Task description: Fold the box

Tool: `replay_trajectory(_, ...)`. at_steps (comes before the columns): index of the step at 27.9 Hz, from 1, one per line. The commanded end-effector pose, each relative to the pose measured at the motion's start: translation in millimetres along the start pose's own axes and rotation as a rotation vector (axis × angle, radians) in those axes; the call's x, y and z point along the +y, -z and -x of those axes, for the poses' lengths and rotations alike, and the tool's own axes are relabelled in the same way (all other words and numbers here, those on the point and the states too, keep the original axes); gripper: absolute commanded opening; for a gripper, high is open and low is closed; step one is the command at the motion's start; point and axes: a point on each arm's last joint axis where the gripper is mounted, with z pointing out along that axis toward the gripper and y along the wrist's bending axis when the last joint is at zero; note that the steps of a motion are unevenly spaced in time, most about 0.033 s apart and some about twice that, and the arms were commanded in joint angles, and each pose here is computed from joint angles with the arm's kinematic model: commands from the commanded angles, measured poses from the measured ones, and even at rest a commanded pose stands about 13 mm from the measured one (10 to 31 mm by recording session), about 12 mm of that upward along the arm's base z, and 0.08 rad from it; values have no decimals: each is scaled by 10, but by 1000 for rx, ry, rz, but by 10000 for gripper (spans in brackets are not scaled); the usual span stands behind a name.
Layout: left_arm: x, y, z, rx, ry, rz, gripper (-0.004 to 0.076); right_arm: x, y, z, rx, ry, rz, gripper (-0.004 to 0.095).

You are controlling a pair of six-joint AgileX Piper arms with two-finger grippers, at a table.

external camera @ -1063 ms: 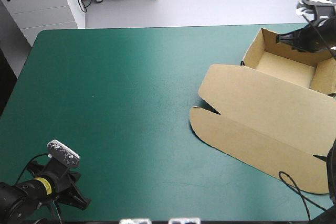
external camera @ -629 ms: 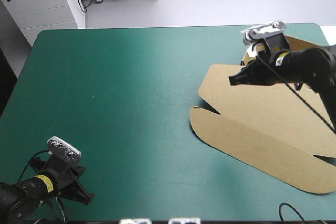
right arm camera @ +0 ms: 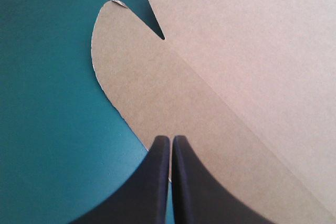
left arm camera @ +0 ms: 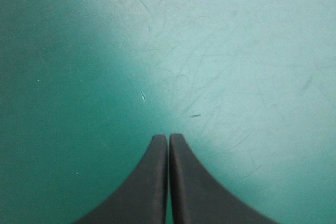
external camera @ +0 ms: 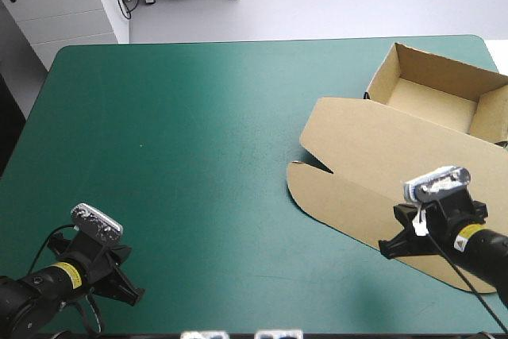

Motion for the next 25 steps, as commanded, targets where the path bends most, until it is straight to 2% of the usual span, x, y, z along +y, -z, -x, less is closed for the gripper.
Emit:
replay_trajectory(1,-15,50,109,-75,14,-22,-8,19,110,-158,-125,6,-10,0)
replay_trajectory(7,-14,50,101,-66,13,-22,-8,52,186,-513,-171,2,-9,0)
replay_trajectory(13,-17,50,97,-62,15,-25,-8,72,124,-730,-138,-16,8,0)
replay_trajectory(25,-87,-17,33,-90,53,-87,-8,81,126,-738,-145,-23,17,0)
